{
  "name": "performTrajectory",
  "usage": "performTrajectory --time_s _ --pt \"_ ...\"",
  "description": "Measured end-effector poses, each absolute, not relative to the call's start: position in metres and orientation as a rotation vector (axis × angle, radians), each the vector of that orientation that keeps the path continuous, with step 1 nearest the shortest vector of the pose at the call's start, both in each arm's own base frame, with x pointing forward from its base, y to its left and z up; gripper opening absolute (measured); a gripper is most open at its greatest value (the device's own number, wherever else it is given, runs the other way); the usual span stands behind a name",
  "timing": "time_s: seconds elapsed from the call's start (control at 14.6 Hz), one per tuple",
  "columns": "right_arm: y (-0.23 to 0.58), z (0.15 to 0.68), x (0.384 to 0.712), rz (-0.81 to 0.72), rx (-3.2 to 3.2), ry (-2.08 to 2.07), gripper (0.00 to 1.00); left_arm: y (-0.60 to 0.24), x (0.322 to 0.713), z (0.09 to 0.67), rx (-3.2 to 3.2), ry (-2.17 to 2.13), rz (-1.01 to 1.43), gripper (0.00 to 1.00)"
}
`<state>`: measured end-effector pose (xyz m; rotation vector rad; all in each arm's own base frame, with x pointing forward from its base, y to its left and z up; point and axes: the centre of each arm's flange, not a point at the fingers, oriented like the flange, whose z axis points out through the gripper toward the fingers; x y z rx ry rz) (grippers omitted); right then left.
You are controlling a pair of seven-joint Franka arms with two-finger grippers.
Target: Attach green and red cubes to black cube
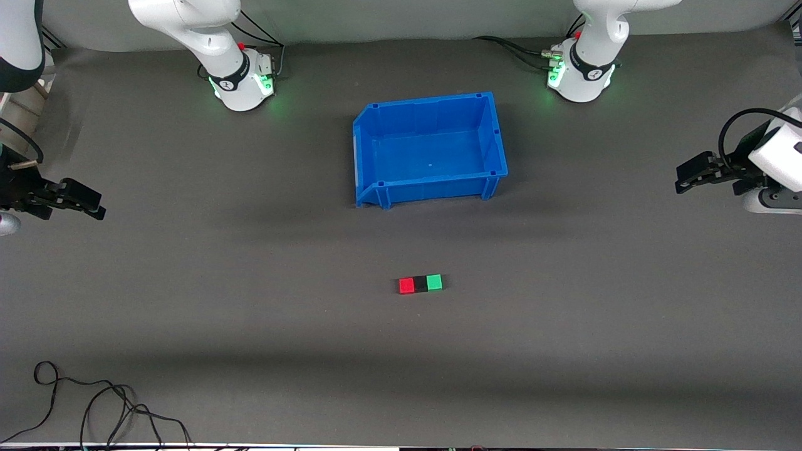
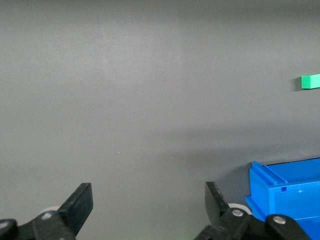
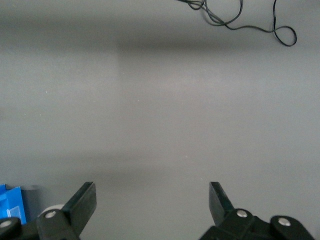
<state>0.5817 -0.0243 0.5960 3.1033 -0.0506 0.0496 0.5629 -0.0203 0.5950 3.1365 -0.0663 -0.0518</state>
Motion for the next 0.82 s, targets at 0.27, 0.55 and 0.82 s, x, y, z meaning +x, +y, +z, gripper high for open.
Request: performTrajectory --time_s 0.27,0.55,0.82 --pt "-0.018 0.584 0.586 0.011 3.102 -0.033 1.0 -0.018 0.563 0.595 3.157 -0.067 -0.054 1.0" --pt "-0.017 0.581 0.588 0.003 3.102 -0.03 1.0 -0.018 0.563 0.595 3.159 -0.068 -0.054 1.0" --pt "-0.017 0.581 0.588 0.003 3.102 -0.03 1.0 -0.018 0.563 0.595 3.159 -0.076 -0.054 1.0"
